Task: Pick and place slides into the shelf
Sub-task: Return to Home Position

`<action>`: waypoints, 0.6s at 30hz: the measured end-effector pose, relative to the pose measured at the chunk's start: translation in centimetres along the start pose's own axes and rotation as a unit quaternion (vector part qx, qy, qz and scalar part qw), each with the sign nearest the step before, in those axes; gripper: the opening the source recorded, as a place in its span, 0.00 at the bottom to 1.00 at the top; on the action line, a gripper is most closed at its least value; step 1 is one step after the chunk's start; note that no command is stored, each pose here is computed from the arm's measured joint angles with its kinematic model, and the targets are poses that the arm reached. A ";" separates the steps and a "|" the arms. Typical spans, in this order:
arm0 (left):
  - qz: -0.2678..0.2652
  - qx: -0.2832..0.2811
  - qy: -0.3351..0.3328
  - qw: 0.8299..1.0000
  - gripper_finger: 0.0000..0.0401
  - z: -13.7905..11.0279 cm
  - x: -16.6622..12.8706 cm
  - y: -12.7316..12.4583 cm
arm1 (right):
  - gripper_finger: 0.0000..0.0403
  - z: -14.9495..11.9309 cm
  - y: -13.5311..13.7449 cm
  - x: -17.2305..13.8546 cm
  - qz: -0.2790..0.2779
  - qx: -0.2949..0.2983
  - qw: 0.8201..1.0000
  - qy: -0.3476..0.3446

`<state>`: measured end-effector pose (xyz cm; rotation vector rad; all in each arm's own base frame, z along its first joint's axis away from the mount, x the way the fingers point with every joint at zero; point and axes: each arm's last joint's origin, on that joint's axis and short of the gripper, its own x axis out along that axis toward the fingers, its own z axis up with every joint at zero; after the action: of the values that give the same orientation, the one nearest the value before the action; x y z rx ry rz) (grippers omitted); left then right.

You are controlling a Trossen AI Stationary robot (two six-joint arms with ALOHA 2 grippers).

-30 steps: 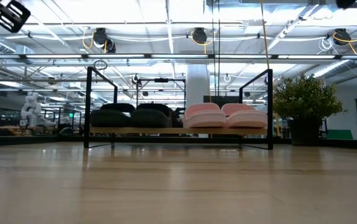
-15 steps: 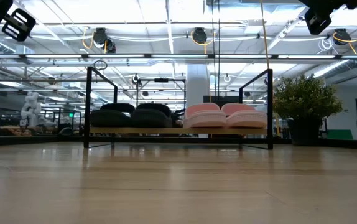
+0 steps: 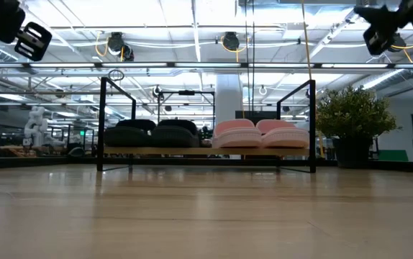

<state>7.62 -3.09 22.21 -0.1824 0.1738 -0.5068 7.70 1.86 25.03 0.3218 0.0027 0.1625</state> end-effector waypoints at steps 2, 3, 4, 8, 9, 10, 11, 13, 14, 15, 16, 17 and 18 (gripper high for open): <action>-0.001 0.012 -0.014 1.000 0.21 -0.3 0.3 0.2 | 0.49 -1.2 -0.4 0.2 0.001 0.014 1.000 -0.001; 0.000 0.015 -0.021 1.000 0.21 -0.4 0.5 0.2 | 0.49 -1.9 -0.5 0.4 0.008 0.019 1.000 -0.001; 0.002 0.016 -0.022 1.000 0.21 -0.7 0.6 0.4 | 0.49 -2.6 -0.7 0.6 0.013 0.021 1.000 -0.003; 0.020 0.016 -0.019 0.999 0.21 -1.9 1.2 1.1 | 0.49 -4.4 -1.3 0.7 0.022 0.022 0.999 -0.029; 0.025 0.016 -0.022 0.999 0.21 -2.2 1.3 1.3 | 0.49 -4.9 -1.4 0.8 0.020 0.026 0.999 -0.025; 0.030 0.013 -0.019 0.999 0.21 -2.5 1.4 1.5 | 0.49 -5.3 -1.6 0.9 0.017 0.031 0.999 -0.018; 0.032 0.010 -0.013 0.999 0.21 -2.8 1.5 1.6 | 0.49 -5.7 -1.7 1.0 0.014 0.035 0.999 -0.010; 0.033 0.008 -0.009 0.999 0.21 -3.1 1.5 1.9 | 0.49 -5.9 -1.8 1.1 0.014 0.042 0.999 -0.009; 0.034 0.009 -0.009 0.999 0.21 -3.2 1.6 2.0 | 0.49 -6.0 -1.8 1.1 0.014 0.043 0.999 -0.010; 0.035 0.009 -0.008 0.999 0.21 -3.3 1.5 2.1 | 0.49 -6.0 -1.8 1.1 0.014 0.043 0.999 -0.009; 0.037 0.009 -0.008 0.999 0.21 -3.3 1.5 2.2 | 0.49 -6.1 -1.8 1.1 0.013 0.042 0.999 -0.007; 0.037 0.011 -0.008 0.999 0.21 -3.3 1.5 2.2 | 0.49 -6.1 -1.8 1.1 0.012 0.042 0.999 -0.006; 0.035 0.018 -0.010 0.999 0.21 -3.2 1.5 2.3 | 0.49 -6.1 -1.8 1.1 0.013 0.042 0.999 -0.007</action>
<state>9.28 -2.29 18.41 -0.1465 0.1517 -0.4383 8.93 2.27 18.71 0.4077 -0.0086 0.1862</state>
